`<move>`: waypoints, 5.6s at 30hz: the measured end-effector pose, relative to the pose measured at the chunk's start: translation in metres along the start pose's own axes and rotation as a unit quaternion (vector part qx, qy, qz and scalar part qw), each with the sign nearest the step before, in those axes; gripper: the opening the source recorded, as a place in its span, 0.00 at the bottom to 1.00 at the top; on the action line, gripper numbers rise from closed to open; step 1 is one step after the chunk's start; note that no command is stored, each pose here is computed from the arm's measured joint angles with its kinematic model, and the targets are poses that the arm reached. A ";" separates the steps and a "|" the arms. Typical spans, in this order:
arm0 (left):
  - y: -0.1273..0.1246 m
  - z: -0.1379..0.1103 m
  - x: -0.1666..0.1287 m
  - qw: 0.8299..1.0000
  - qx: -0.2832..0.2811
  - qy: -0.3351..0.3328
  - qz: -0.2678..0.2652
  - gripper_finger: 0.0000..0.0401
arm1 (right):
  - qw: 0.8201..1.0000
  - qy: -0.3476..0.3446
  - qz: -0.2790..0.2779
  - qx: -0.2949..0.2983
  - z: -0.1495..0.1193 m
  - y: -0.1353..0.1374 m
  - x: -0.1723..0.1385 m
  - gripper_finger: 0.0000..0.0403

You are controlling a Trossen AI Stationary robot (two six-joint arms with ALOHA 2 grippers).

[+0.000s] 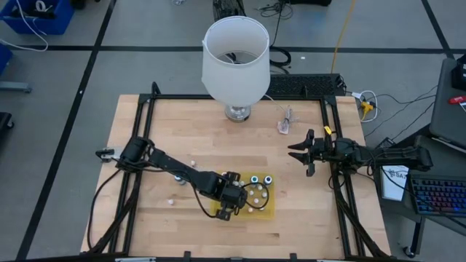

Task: Pick & Place food coloring
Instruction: Put the small red food coloring bottle into the transparent bin, then adjust the large blue food coloring bottle, then put the large blue food coloring bottle into the transparent bin

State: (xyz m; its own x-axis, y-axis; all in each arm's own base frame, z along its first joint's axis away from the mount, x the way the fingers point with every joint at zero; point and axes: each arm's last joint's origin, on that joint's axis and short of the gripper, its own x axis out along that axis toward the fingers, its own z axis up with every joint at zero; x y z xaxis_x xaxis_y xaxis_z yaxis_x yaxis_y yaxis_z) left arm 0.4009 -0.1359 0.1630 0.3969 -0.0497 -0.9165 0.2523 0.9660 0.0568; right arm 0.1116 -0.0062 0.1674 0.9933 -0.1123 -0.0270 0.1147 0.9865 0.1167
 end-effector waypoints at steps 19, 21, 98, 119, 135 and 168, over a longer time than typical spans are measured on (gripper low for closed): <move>0.002 0.006 -0.019 0.999 -0.004 -0.033 0.006 0.31 | 1.000 0.000 0.000 0.000 0.000 0.000 0.000 0.28; 0.003 0.008 -0.027 0.999 -0.001 -0.044 0.010 0.32 | 1.000 0.000 0.000 0.000 0.000 0.000 0.000 0.28; 0.115 -0.164 -0.074 0.855 -0.473 0.190 0.098 0.61 | 1.000 0.001 0.000 0.000 0.000 0.000 0.000 0.28; 0.086 -0.155 -0.120 0.897 -0.422 0.111 0.064 0.60 | 1.000 0.001 0.000 0.000 0.000 0.000 0.000 0.28; 0.046 -0.166 -0.151 0.859 -0.496 0.119 0.052 0.60 | 1.000 0.001 0.000 0.000 0.000 0.000 0.000 0.28; 0.022 -0.158 -0.109 0.856 -0.480 0.164 0.100 0.60 | 1.000 0.001 0.000 0.000 0.000 0.000 0.000 0.28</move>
State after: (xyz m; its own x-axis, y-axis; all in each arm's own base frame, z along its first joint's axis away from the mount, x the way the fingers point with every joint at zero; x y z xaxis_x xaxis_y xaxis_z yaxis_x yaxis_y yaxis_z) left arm 0.2241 -0.0688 0.2019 0.0380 0.0617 -0.9974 -0.6953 0.7185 0.0180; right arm 0.1117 -0.0062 0.1673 0.9933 -0.1123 -0.0282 0.1148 0.9865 0.1165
